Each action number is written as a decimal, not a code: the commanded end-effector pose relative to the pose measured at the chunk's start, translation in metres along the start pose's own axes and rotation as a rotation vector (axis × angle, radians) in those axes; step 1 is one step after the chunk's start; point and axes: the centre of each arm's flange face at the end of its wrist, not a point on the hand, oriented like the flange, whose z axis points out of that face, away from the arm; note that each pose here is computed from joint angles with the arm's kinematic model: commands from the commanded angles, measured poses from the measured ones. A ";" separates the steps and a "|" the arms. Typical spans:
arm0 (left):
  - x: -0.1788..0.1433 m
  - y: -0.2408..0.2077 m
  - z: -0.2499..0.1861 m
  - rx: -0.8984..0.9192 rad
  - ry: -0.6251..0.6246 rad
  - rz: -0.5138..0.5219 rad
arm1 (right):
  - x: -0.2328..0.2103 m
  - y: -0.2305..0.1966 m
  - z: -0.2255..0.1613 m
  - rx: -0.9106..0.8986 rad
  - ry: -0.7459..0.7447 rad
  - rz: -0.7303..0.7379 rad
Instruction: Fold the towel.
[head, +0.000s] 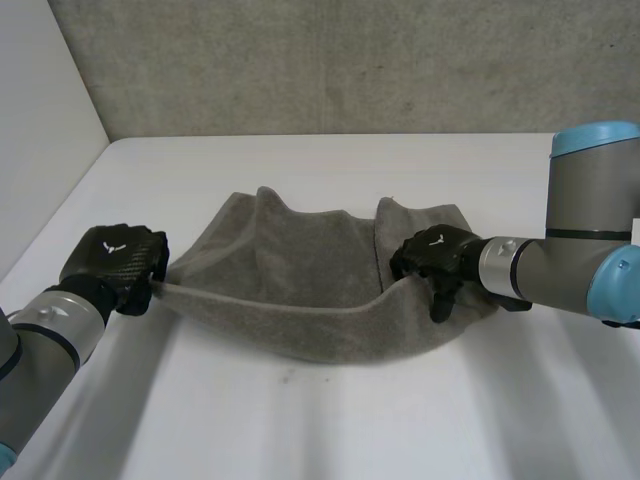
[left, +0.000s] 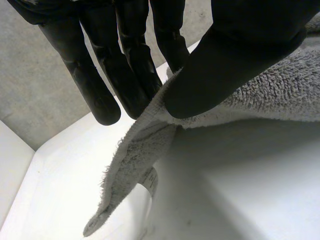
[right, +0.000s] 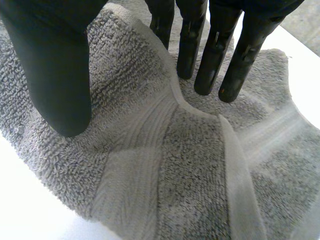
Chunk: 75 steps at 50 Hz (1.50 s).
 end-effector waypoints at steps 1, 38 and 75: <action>-0.008 -0.005 0.008 0.021 -0.025 0.005 | -0.002 -0.005 0.002 0.020 -0.007 -0.034; -0.015 -0.065 0.078 0.377 -0.092 0.006 | 0.013 -0.054 -0.043 0.352 0.560 -0.052; 0.010 -0.015 -0.093 -0.202 0.135 0.291 | -0.058 -0.001 -0.170 -0.192 0.265 -0.357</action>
